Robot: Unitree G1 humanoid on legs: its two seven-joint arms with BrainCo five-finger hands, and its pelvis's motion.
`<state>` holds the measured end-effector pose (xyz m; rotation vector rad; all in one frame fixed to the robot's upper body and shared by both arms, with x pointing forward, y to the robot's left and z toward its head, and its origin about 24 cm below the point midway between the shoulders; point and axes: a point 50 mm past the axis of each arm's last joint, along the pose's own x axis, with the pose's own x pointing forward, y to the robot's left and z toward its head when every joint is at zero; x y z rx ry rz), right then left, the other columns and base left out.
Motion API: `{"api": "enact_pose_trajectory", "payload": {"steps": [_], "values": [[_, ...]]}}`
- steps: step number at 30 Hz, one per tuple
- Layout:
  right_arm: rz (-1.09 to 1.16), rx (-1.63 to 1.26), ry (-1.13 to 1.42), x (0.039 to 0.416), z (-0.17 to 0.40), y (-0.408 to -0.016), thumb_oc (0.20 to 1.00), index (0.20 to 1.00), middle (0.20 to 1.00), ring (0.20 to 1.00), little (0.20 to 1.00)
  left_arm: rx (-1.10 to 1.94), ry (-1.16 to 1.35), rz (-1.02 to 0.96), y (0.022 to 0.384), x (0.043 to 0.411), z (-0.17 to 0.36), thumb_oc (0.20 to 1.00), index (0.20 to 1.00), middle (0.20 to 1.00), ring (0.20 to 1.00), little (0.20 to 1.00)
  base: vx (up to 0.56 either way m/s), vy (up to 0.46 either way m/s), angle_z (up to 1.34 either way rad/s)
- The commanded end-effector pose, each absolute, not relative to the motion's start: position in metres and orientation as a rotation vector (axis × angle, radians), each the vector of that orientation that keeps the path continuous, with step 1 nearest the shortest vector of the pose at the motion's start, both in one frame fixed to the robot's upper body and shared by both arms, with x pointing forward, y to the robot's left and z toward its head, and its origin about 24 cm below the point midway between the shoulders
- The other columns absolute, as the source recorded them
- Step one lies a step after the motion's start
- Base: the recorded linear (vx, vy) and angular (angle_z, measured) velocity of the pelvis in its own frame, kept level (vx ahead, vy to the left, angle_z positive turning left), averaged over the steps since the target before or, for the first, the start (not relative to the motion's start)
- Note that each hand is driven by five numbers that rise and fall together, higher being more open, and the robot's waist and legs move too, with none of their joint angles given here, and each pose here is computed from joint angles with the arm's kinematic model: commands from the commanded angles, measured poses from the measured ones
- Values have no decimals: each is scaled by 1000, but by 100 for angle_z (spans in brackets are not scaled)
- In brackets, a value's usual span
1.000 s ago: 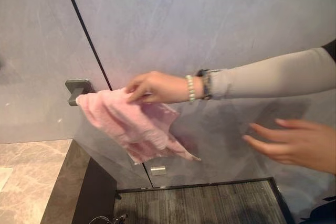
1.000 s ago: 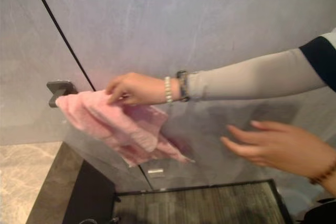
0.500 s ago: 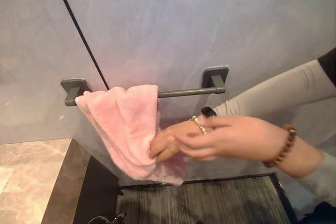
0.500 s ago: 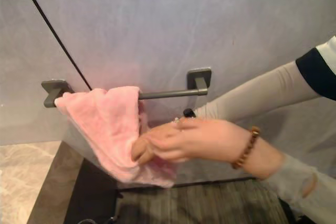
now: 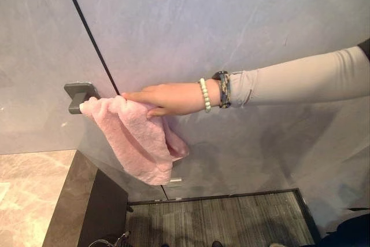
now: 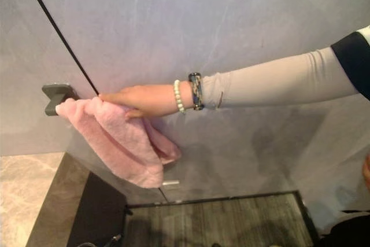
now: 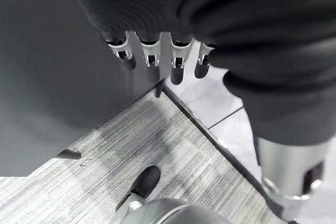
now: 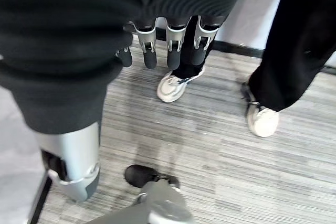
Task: Put brush and paste in cup on sink, flatten towel.
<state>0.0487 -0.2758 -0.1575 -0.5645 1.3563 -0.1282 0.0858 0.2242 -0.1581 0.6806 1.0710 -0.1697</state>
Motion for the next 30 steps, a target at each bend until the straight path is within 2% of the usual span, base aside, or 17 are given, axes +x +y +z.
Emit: {"api": "enact_pose_trajectory", "payload": {"steps": [1, 2, 3, 4, 5, 7, 10, 14, 16, 21, 23, 30], "values": [[-217, -502, 981, 125, -125, -290, 1000, 1000, 1000, 1000, 1000, 643, 842, -84, 250, 120, -126, 1000, 1000, 1000, 1000, 1000, 0, 0, 0], [-216, -502, 984, 124, -125, -290, 1000, 1000, 1000, 1000, 1000, 643, 844, -85, 250, 119, -126, 1000, 1000, 1000, 1000, 1000, 0, 0, 0], [-217, -495, 994, 96, -123, -299, 1000, 1000, 1000, 1000, 1000, 628, 787, -79, 270, 108, -105, 1000, 1000, 1000, 1000, 1000, 0, 0, 0], [-217, -495, 995, 95, -123, -299, 1000, 1000, 1000, 1000, 1000, 629, 788, -79, 270, 108, -105, 1000, 1000, 1000, 1000, 1000, -3, -13, 6], [-282, -429, 1058, 77, -128, -307, 1000, 1000, 1000, 1000, 1000, 654, 770, -84, 285, 100, -92, 1000, 1000, 1000, 1000, 1000, 6, -9, 5], [-327, -346, 1049, 80, -129, -309, 1000, 1000, 1000, 1000, 1000, 648, 703, -42, 293, 107, -78, 1000, 1000, 1000, 1000, 1000, 3, -6, 3], [-346, -262, 912, 105, -113, -315, 1000, 1000, 1000, 1000, 1000, 671, 565, 12, 306, 129, -51, 1000, 1000, 1000, 1000, 1000, -5, -3, 1], [-314, -237, 708, 132, -80, -331, 1000, 1000, 1000, 1000, 1000, 784, 363, -22, 318, 154, -2, 1000, 1000, 1000, 1000, 1000, 0, 0, 0], [-251, -242, 551, 155, -46, -342, 1000, 1000, 1000, 1000, 1000, 855, 226, -48, 326, 167, 41, 1000, 1000, 1000, 1000, 1000, 0, 0, 0], [-116, -249, 361, 175, 4, -347, 1000, 1000, 1000, 1000, 1000, 849, 91, -81, 332, 172, 90, 1000, 1000, 1000, 1000, 1000, 0, 0, 0], [35, -292, 212, 191, 49, -338, 1000, 1000, 1000, 1000, 1000, 803, 43, -64, 340, 174, 110, 1000, 1000, 1000, 1000, 1000, 0, 0, 0], [327, -371, 61, 228, 102, -300, 1000, 1000, 1000, 1000, 1000, 681, -104, -121, 342, 191, 162, 1000, 1000, 1000, 1000, 1000, -10, -5, 6]]}}
